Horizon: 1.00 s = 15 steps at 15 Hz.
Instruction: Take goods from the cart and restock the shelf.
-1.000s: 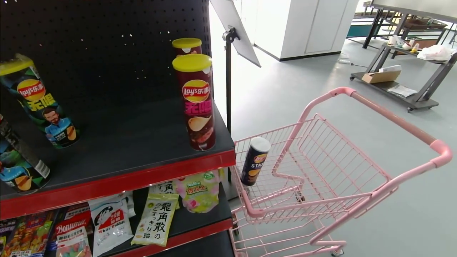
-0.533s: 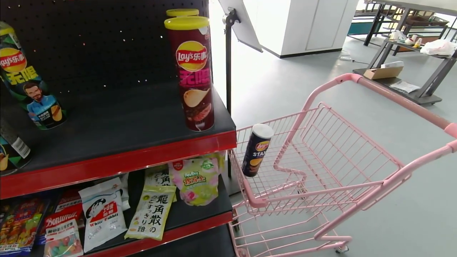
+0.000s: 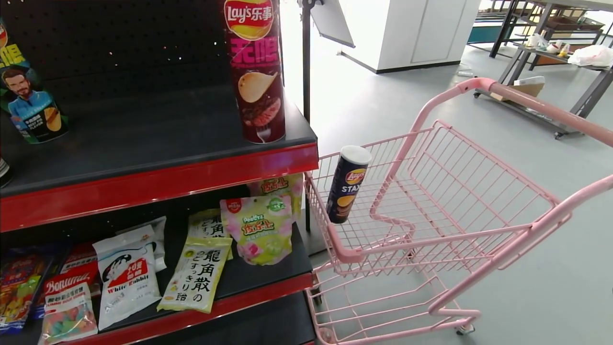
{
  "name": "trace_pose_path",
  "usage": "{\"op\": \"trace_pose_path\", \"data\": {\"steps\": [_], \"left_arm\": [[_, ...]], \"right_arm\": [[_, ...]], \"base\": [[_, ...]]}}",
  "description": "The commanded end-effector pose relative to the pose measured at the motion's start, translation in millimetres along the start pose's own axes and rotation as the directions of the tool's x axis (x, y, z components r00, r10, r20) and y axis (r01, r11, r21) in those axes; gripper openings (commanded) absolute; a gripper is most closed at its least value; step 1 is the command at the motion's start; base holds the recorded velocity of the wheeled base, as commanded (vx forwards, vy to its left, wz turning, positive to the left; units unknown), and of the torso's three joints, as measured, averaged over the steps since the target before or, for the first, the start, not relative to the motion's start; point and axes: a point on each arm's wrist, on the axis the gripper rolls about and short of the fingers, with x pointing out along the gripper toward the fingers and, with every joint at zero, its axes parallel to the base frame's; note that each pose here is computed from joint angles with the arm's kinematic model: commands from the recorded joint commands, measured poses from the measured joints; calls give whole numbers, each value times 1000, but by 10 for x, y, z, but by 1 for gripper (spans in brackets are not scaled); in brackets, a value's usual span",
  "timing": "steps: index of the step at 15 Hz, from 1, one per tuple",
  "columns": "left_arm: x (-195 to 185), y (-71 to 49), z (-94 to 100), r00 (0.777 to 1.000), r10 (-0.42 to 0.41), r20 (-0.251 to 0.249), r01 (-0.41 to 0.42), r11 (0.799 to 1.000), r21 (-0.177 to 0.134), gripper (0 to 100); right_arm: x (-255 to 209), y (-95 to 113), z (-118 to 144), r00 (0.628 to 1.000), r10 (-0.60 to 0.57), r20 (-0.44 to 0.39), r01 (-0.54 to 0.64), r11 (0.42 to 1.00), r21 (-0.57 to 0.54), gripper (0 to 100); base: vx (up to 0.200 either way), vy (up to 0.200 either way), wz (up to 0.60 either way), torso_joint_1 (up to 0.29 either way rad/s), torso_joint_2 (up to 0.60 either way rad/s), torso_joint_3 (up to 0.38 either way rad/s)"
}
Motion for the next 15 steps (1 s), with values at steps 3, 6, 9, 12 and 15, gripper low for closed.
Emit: {"op": "trace_pose_path", "data": {"steps": [3,6,9,12,15], "left_arm": [[29,-4,-1,1000,-11,-14,11,1000,-3,100],[111,58,175,1000,-21,-23,20,998,-66,100],[122,62,184,999,-19,-29,15,994,-104,100],[124,60,179,999,-18,-33,15,994,-110,100],[159,60,186,998,-25,-50,19,994,-108,100]], "right_arm": [[1257,135,1005,937,350,-8,-349,936,42,100],[1976,731,781,878,477,-33,-476,879,34,100],[2405,1051,399,841,521,-145,-509,853,111,100],[2807,1232,201,842,523,-134,-511,852,118,100],[2976,1358,195,836,537,-112,-520,841,149,100]], "base": [[0,0,0,-6,22,20],[0,0,0,0,0,0],[0,0,0,0,0,0],[0,0,0,0,0,0],[0,0,0,0,0,0]]}}
